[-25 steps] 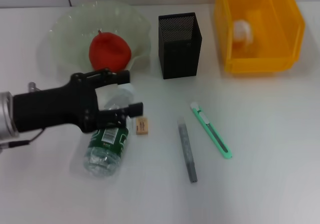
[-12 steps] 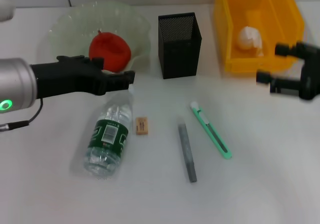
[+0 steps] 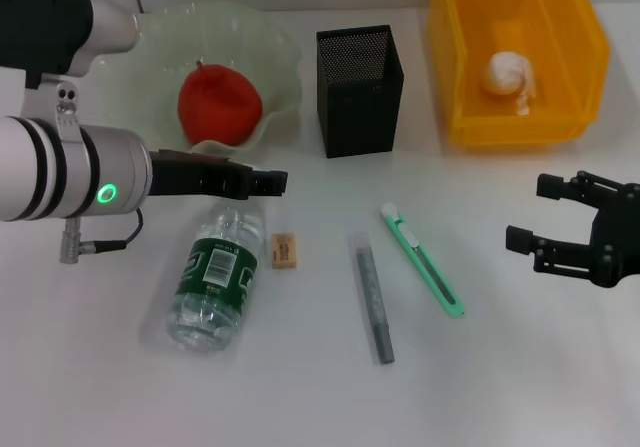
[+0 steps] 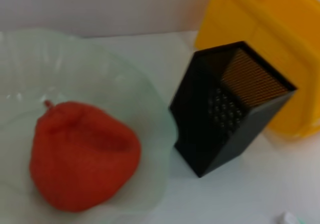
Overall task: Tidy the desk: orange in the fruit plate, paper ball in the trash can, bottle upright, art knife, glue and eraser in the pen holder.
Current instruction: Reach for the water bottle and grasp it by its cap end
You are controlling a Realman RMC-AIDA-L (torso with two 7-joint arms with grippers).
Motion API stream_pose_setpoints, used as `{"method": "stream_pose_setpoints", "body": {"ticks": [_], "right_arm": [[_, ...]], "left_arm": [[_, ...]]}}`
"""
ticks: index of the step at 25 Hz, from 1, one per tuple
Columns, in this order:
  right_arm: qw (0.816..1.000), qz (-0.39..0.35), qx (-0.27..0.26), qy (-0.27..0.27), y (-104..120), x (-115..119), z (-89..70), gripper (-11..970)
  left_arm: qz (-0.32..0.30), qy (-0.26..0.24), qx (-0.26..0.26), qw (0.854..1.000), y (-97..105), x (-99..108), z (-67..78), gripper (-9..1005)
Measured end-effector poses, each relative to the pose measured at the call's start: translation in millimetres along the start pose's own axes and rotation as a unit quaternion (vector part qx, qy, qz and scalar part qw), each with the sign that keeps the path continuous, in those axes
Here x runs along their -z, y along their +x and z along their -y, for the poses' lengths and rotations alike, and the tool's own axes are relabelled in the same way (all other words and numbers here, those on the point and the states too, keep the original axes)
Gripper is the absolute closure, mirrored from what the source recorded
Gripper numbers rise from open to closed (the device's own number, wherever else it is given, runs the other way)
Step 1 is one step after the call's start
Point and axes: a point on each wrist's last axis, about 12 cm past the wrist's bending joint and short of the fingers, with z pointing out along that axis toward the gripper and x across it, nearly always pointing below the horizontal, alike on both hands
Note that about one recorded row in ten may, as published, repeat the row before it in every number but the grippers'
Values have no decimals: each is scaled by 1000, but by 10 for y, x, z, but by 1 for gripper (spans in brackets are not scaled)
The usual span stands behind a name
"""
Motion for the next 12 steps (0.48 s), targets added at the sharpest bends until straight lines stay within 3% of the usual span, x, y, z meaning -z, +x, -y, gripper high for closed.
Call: {"method": "stream_pose_setpoints", "body": {"ticks": [12], "right_arm": [[1000,2,-1,-21,1,-33,-43,137]], "left_arm": [[-8,-19,23,1000,9,-254,-169,167]]}}
